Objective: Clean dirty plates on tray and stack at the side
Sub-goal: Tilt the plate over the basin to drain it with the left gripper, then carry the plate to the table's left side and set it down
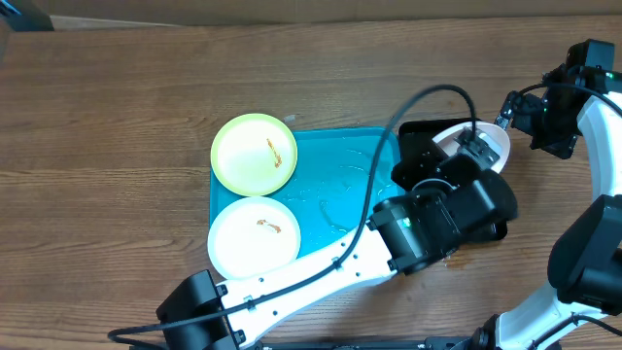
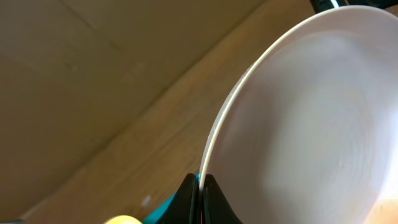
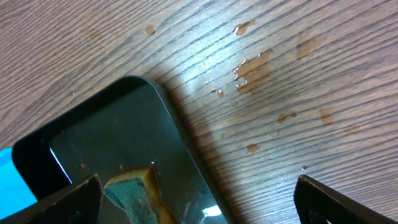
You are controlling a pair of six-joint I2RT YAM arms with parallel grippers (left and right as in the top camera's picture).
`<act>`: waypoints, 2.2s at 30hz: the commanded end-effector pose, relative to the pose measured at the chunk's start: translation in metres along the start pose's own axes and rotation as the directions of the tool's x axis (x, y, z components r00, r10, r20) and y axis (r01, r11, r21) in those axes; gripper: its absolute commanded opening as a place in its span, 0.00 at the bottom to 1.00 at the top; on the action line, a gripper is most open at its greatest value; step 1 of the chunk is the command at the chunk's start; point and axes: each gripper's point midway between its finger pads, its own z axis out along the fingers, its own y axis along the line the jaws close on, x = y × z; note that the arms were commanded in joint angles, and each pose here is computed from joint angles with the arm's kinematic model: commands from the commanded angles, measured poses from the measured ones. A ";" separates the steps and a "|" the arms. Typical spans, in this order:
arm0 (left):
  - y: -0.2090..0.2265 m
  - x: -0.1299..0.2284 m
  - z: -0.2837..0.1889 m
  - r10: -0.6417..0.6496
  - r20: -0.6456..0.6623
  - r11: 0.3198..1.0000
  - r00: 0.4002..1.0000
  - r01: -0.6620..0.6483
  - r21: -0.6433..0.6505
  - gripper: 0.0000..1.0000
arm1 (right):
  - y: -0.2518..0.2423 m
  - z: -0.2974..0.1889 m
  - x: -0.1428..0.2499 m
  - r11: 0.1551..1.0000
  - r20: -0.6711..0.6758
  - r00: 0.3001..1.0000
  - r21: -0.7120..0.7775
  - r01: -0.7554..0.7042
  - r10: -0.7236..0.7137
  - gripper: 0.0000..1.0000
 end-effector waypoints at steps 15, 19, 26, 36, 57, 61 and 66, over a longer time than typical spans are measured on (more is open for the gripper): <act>0.013 -0.058 -0.042 0.211 0.146 0.959 0.966 -0.176 -0.223 0.04 | 0.001 -0.004 -0.005 1.000 0.021 1.000 -0.001 -0.002 0.002 1.00; 0.014 -0.058 -0.041 0.208 0.145 0.959 0.967 -0.173 -0.224 0.04 | 0.001 -0.004 -0.005 1.000 0.021 1.000 -0.001 -0.002 0.002 1.00; 0.026 -0.055 -0.031 0.118 0.144 0.969 0.983 -0.083 -0.232 0.04 | 0.001 -0.004 -0.005 1.000 0.021 1.000 -0.001 -0.002 0.002 1.00; 0.016 0.007 0.016 -0.119 -0.051 0.993 0.992 0.120 0.014 0.04 | 0.001 -0.004 -0.005 1.000 0.021 1.000 -0.001 -0.002 0.002 1.00; 0.256 0.216 0.117 -0.799 -0.498 0.506 0.337 0.823 -0.256 0.04 | 0.001 -0.004 -0.005 1.000 0.021 1.000 -0.001 -0.003 0.003 1.00; 0.322 0.276 0.101 -0.879 -0.427 0.402 0.210 0.808 -0.430 0.04 | 0.001 -0.004 -0.005 1.000 0.021 1.000 -0.001 -0.002 0.002 1.00; 0.392 0.352 0.065 -0.953 -0.293 0.248 0.074 0.746 -0.618 0.04 | 0.001 -0.004 -0.005 1.000 0.021 1.000 -0.001 -0.002 0.002 1.00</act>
